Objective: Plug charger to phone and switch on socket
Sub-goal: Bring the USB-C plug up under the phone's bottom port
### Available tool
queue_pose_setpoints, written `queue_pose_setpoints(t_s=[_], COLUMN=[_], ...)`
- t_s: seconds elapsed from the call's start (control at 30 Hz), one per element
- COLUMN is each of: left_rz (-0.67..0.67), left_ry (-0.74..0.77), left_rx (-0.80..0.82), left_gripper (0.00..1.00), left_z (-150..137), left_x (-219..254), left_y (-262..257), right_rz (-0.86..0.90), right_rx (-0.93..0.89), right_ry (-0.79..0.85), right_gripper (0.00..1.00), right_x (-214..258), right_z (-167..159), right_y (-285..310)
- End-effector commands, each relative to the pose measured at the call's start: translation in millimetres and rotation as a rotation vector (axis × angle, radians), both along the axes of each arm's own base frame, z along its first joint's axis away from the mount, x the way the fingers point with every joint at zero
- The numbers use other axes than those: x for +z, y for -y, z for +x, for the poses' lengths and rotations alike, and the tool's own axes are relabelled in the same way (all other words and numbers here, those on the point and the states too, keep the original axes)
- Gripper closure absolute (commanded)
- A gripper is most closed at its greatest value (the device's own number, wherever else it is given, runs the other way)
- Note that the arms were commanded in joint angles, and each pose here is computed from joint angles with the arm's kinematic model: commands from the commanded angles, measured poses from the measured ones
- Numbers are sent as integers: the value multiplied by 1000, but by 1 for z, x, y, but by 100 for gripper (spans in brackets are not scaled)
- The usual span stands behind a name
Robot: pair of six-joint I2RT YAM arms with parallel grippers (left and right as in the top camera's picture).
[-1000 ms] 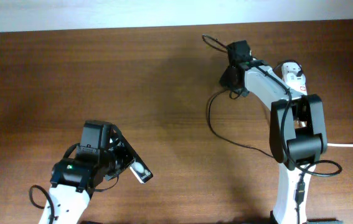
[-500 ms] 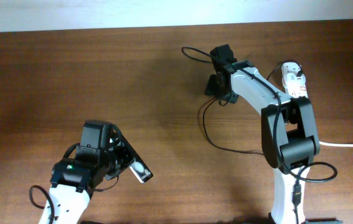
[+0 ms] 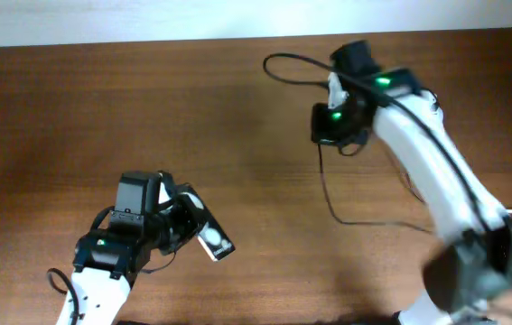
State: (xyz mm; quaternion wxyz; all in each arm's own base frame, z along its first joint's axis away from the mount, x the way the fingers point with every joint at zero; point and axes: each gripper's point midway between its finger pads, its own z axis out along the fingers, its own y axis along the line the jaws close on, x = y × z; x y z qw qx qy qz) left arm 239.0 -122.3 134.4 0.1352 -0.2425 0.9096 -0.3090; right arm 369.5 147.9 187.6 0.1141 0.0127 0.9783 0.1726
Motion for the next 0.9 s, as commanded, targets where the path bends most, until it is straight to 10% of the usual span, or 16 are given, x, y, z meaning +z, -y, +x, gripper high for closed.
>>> queue_pose_setpoints(t_s=[0.0,0.4,0.87], left_rz=[-218,-766,-785], left_ry=[194,479,442], left_rx=[-143,-368,-351], left_gripper=[100,100,100], left_z=[23,110,114], left_x=[48,114,114], left_y=[38,104,75], right_rz=[136,299,141], right_rx=[211,284,473], right_ry=[153,205,303], right_gripper=[96,96,96], right_x=[83,85,14], right_z=[-58,-205,-179], right_y=[-11,2,-84])
